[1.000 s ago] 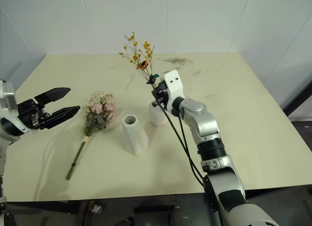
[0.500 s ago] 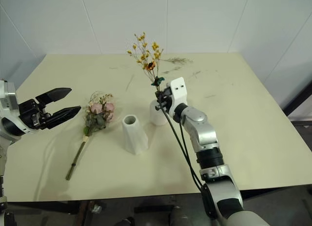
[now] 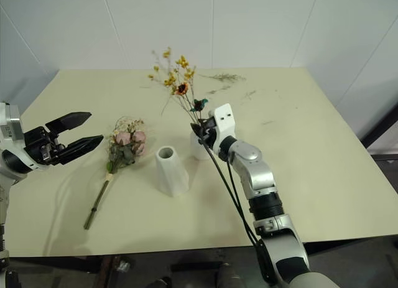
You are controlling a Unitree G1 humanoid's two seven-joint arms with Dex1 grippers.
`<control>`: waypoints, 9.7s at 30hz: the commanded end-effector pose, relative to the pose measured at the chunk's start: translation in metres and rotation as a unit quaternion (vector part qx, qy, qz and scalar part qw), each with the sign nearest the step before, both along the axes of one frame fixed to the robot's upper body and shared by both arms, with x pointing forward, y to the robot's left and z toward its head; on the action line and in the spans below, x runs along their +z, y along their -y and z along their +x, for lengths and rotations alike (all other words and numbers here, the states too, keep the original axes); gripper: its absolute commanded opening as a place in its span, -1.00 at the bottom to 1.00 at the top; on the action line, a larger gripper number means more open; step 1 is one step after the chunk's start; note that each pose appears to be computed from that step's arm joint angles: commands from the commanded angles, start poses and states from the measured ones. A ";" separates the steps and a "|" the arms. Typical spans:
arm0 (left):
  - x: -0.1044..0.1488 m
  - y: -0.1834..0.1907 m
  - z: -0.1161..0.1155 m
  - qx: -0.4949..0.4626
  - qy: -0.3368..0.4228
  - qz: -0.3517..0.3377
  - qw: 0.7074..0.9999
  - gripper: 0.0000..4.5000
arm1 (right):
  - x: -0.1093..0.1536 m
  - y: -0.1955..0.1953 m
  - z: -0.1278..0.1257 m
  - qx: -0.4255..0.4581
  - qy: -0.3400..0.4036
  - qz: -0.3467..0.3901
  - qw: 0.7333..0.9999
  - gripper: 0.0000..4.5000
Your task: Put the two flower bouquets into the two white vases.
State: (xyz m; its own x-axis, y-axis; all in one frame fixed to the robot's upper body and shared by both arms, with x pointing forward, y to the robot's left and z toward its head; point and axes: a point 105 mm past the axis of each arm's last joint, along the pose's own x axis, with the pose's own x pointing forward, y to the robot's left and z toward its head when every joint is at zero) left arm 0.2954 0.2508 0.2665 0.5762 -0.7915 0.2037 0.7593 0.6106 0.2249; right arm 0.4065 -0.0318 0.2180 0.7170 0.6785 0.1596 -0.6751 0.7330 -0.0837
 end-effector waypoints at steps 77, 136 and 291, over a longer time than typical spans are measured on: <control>-0.095 0.012 0.033 0.263 -0.503 0.150 0.810 0.16 | 0.051 0.095 -0.102 0.206 0.086 -0.156 0.962 1.00; 0.071 0.156 0.010 -0.296 0.034 -0.200 0.933 -1.00 | 0.032 0.119 -0.144 0.244 0.037 -0.165 0.955 1.00; 0.046 0.072 0.002 -0.172 0.040 0.046 0.983 0.98 | 0.081 0.183 -0.149 0.214 0.083 -0.137 0.964 1.00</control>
